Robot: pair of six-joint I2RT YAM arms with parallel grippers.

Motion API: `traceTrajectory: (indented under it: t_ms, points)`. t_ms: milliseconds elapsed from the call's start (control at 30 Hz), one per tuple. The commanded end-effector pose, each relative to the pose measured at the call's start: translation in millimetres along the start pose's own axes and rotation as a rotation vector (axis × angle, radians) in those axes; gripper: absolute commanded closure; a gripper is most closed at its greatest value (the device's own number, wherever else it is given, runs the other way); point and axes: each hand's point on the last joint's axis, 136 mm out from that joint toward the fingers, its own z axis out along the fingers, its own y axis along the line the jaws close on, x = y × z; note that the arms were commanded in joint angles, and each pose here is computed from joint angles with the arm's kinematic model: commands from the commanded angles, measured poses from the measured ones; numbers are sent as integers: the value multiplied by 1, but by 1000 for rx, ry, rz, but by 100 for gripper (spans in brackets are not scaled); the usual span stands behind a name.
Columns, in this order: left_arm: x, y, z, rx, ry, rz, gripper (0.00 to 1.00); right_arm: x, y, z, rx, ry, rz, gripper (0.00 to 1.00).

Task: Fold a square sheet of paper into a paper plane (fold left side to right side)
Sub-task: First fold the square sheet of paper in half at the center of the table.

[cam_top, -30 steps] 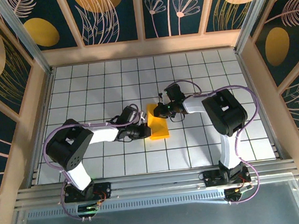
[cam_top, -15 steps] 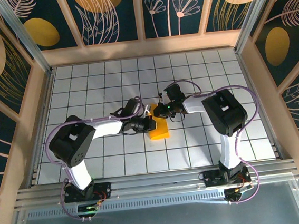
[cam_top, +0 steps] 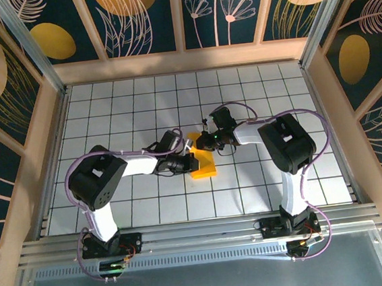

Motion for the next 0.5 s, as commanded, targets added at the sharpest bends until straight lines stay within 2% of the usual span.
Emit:
traceTrajectory:
  t_ms: [0, 233, 433, 467]
  points:
    - [51, 24, -1, -65, 131, -49, 100, 22, -45, 6, 152, 61, 55, 100]
    - [79, 29, -11, -79, 175, -51, 100, 23, -46, 6, 154, 66, 52, 100]
    - [77, 25, -17, -83, 165, -36, 100, 24, -45, 6, 151, 67, 52, 100]
    - [69, 14, -23, -62, 139, -11, 100, 24, -45, 6, 152, 67, 53, 100]
